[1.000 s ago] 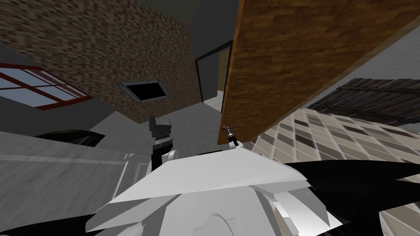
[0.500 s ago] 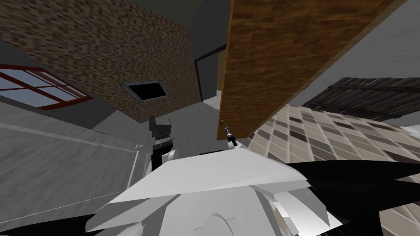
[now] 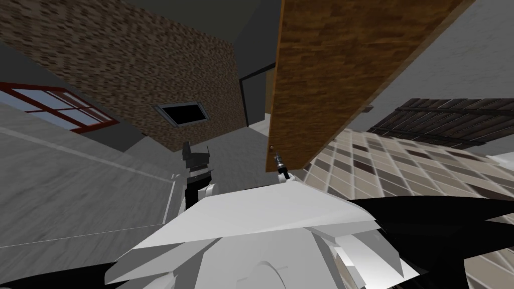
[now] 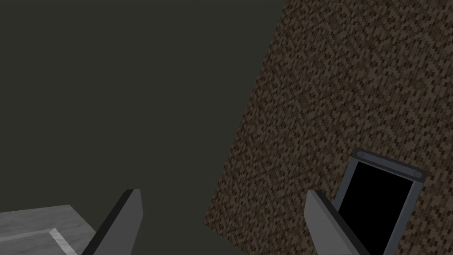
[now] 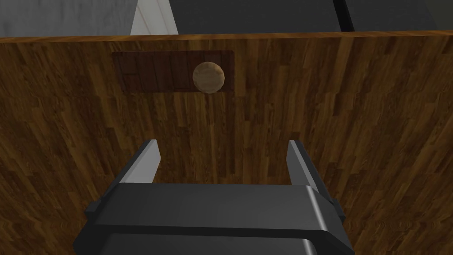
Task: Push the door open
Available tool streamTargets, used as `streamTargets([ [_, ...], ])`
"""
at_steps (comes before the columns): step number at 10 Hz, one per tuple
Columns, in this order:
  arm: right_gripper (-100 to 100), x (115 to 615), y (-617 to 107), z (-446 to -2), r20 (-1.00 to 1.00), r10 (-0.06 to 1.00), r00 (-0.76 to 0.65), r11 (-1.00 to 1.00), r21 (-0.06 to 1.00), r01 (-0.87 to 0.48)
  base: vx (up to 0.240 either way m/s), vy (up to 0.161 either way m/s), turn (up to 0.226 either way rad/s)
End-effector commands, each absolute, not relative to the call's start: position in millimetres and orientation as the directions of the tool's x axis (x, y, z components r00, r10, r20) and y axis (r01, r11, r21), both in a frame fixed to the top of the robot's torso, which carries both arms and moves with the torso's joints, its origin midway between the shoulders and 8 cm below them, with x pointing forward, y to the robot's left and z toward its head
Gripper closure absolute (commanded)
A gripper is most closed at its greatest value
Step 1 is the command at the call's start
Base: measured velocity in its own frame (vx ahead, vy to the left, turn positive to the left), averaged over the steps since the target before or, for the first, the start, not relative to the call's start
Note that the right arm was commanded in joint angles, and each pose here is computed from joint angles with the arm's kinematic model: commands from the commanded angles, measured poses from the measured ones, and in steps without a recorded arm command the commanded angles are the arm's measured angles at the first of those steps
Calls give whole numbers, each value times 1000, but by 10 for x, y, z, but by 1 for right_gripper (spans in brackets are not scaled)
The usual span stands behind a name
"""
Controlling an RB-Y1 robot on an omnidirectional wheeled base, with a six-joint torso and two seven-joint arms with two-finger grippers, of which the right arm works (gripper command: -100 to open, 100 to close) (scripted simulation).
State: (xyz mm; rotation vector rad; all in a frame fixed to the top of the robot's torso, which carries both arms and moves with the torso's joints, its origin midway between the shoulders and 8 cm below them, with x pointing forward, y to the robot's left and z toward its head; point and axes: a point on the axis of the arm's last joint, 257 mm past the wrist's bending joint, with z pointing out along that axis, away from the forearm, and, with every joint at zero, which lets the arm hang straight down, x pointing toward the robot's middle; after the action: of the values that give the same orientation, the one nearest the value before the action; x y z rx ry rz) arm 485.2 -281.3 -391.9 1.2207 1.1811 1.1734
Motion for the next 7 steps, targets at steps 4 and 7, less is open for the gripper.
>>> streamTargets([
  [4,-100,4809,-2871,-3908,-10,998,56,11,1000,-13,250,-10,35],
  [7,-100,4787,-2852,-3920,-4,998,59,5,1000,-13,209,-18,18],
])
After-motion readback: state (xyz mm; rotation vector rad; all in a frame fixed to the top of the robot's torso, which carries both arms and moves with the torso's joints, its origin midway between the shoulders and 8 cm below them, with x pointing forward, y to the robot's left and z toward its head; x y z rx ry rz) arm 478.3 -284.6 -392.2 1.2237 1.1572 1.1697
